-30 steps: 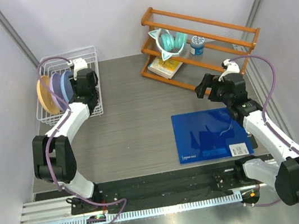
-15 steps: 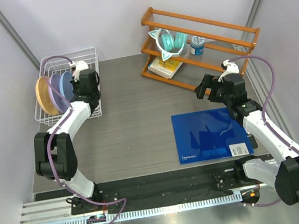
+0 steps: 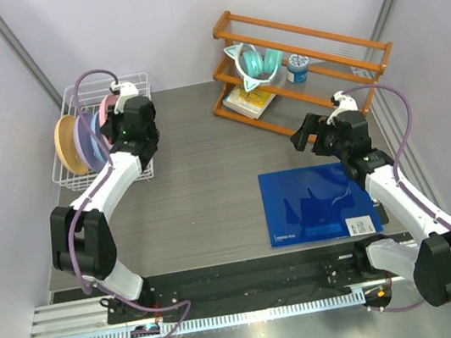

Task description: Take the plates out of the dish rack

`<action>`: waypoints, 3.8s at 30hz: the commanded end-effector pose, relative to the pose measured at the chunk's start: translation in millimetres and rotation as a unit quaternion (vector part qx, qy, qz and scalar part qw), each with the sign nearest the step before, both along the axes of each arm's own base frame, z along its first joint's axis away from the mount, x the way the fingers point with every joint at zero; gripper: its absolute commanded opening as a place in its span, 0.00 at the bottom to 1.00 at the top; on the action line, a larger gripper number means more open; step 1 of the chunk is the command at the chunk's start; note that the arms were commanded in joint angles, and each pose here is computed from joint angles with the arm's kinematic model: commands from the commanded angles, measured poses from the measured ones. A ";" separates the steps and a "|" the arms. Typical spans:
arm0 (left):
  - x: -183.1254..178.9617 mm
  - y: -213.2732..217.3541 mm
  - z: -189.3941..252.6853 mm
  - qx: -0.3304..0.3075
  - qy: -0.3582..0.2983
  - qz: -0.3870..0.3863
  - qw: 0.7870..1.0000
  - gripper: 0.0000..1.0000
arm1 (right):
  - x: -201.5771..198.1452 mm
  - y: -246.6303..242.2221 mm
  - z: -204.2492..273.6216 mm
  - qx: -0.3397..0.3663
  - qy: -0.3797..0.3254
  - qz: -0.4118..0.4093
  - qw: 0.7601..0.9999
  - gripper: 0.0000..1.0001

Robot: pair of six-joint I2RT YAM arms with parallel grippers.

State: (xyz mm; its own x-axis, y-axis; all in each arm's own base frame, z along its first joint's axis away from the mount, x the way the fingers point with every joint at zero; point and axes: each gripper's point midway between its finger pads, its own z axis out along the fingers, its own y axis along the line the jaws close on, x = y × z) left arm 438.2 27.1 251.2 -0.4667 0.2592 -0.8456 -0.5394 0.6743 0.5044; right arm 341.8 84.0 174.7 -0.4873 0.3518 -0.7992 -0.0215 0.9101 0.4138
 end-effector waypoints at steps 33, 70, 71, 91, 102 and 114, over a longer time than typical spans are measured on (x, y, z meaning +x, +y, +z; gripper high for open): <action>-63.0 -214.2 -34.5 -0.441 0.022 -0.324 0.837 0.00 | 1.6 146.2 29.5 0.119 -0.016 0.217 0.969 0.95; -90.1 -115.6 -1.6 -0.259 -0.090 -0.187 0.943 0.99 | 19.5 149.3 -64.1 0.018 0.134 0.180 0.974 0.01; -94.1 -104.7 7.3 -0.249 -0.109 -0.170 0.947 0.99 | 20.0 151.5 -74.3 0.017 0.147 0.183 0.972 0.01; -70.0 -26.2 -4.3 -0.196 -0.110 -0.056 0.973 0.99 | 8.1 159.8 -119.9 -0.002 0.238 0.224 0.945 0.46; -38.6 15.8 -23.0 -0.187 -0.107 0.003 0.977 0.99 | 4.9 111.2 -88.0 -0.096 0.197 0.151 0.964 0.61; 6.1 41.1 -36.4 -0.184 -0.099 0.028 0.978 0.99 | -1.6 97.9 -72.5 -0.119 0.174 0.144 0.967 0.63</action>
State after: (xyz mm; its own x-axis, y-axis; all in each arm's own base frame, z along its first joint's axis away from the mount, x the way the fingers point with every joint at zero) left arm 424.3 63.5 198.6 -0.3610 -0.0862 -0.9286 -0.6244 0.7620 0.1720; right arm 342.1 187.6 104.1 -0.7951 0.0175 -0.6062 -0.1783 0.9487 0.2611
